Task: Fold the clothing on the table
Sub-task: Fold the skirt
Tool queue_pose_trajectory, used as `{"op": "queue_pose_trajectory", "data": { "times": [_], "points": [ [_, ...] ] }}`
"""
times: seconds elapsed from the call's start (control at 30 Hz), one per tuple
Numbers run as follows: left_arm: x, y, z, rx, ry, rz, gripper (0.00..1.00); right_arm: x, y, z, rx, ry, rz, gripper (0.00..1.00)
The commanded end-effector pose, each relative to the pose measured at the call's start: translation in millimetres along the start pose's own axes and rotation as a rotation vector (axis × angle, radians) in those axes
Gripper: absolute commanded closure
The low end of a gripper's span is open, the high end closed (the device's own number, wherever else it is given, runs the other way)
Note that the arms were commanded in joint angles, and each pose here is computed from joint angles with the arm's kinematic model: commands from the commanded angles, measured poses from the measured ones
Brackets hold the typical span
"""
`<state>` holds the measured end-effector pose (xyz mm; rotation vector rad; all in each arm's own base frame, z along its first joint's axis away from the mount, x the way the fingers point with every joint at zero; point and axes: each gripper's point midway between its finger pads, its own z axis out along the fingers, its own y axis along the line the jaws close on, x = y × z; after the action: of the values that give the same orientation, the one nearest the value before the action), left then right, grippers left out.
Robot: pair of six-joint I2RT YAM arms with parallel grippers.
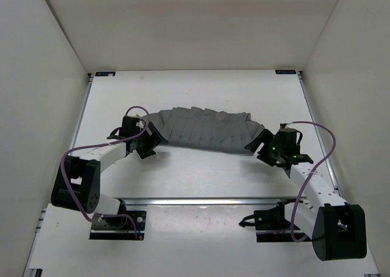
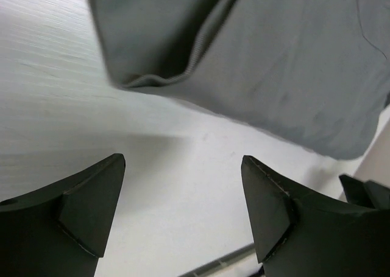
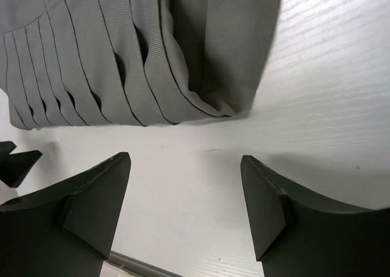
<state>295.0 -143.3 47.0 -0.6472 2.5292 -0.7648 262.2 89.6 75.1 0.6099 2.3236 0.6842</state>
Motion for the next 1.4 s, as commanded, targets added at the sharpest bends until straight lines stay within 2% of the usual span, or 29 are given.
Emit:
{"op": "queue_pose_trajectory", "data": {
  "times": [0.0,0.17,0.43,0.63,0.67,0.7,0.73,0.77,0.8,0.83,0.87,0.9,1.03,1.17,1.23,1.37],
  "points": [
    [-20.2,-2.7,-0.2,-0.010,-0.128,-0.005,0.13,-9.9,20.0,4.4,-0.089,-0.042,0.066,0.30],
    [-35.0,-0.5,0.9,0.002,-0.224,-0.099,0.14,1.5,22.1,15.8,-0.124,-0.028,0.108,0.30],
    [-42.1,-2.0,22.2,0.015,-0.227,-0.170,0.22,12.1,15.9,32.8,-0.110,-0.042,0.212,0.32],
    [-39.1,-5.6,35.2,0.013,-0.215,-0.158,0.36,2.9,7.6,41.3,-0.103,-0.083,0.264,0.34],
    [-41.2,-7.8,35.7,0.022,-0.227,-0.161,0.39,0.1,1.5,44.0,-0.084,-0.095,0.275,0.37],
    [-40.1,-3.6,37.7,0.015,-0.232,-0.171,0.53,-2.4,1.4,46.8,-0.078,-0.104,0.270,0.44],
    [-41.0,-4.9,37.2,0.021,-0.239,-0.170,0.67,-10.7,0.3,48.0,-0.075,-0.126,0.269,0.55],
    [-41.3,-4.7,37.7,0.020,-0.238,-0.175,0.74,-12.8,-3.5,50.7,-0.066,-0.127,0.276,0.61],
    [-38.8,-2.5,37.8,0.012,-0.240,-0.172,0.83,-18.3,-0.2,49.9,-0.085,-0.137,0.270,0.72],
    [-37.6,1.3,37.3,0.004,-0.244,-0.173,0.88,-20.9,-0.5,51.1,-0.087,-0.139,0.268,0.90],
    [-34.8,0.1,37.6,0.006,-0.238,-0.170,0.92,-22.1,-0.9,51.5,-0.083,-0.140,0.263,0.97],
    [-31.6,-3.7,35.0,0.015,-0.232,-0.156,0.99,-26.5,-4.0,50.8,-0.074,-0.152,0.257,1.00],
    [-7.2,-26.6,34.4,0.038,-0.188,-0.088,1.00,-40.7,-16.0,38.0,-0.052,-0.192,0.203,1.00],
    [27.2,-42.1,40.7,0.087,-0.142,-0.103,1.00,-72.5,-21.2,10.8,-0.010,-0.258,0.092,1.00],
    [45.9,-54.8,44.0,0.116,-0.107,-0.090,1.00,-86.7,-15.3,-1.0,0.001,-0.282,0.005,1.00],
    [64.1,-66.3,50.2,0.125,-0.073,-0.072,1.00,-106.0,26.3,-9.6,-0.036,-0.223,-0.234,1.00]
  ]
}}
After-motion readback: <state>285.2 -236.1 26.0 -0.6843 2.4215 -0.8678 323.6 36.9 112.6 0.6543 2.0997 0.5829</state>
